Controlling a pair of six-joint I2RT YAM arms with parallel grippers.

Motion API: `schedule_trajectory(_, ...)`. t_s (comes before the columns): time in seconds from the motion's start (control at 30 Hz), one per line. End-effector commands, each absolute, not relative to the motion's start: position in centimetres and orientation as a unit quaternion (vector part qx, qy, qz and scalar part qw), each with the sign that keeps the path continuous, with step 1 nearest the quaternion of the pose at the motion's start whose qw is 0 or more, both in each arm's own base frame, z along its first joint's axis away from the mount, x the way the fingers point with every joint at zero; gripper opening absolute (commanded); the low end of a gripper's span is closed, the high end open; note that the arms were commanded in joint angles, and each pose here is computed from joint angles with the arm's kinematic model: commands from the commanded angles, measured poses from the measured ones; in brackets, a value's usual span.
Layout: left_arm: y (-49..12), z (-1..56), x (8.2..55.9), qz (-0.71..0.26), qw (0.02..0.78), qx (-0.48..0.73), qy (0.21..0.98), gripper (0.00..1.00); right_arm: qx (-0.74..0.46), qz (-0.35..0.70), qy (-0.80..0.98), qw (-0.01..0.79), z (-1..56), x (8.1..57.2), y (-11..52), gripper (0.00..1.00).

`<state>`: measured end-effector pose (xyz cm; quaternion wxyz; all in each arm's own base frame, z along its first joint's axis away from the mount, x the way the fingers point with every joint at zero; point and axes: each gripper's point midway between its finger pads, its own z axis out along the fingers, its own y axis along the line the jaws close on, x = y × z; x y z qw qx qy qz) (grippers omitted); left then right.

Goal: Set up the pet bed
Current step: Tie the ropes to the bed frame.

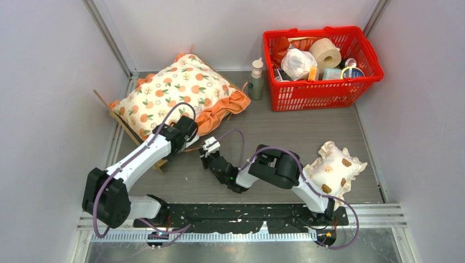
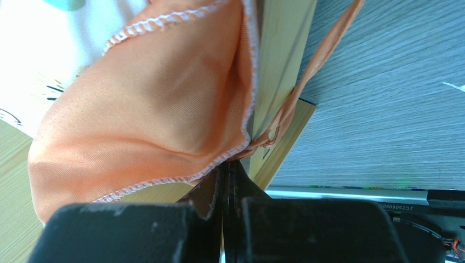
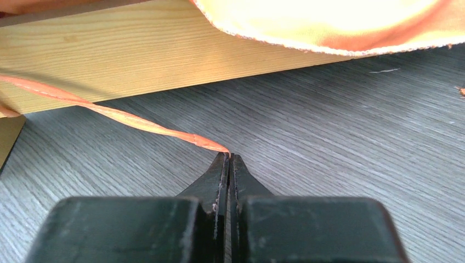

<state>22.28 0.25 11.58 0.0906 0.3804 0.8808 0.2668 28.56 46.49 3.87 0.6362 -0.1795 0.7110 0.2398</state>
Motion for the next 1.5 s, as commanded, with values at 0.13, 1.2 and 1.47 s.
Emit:
schedule_trajectory(0.13, 2.1, 11.6, 22.7, 0.299, 0.078, 0.349, 0.885, 0.0, -0.151, 0.134, 0.734, 0.648, 3.3, 31.6, 43.0, 0.05)
schedule_trajectory(1.2, -0.2, 24.4, 26.0, 0.246, 0.357, 0.167, 0.885, 0.47, -0.167, 0.222, 0.684, 0.674, 15.5, 25.2, 39.1, 0.44)
schedule_trajectory(1.47, 2.0, 21.9, 30.1, 0.293, 0.289, 0.147, 0.899, 0.28, -0.169, 0.239, 0.674, 0.678, 20.9, 23.6, 36.1, 0.43)
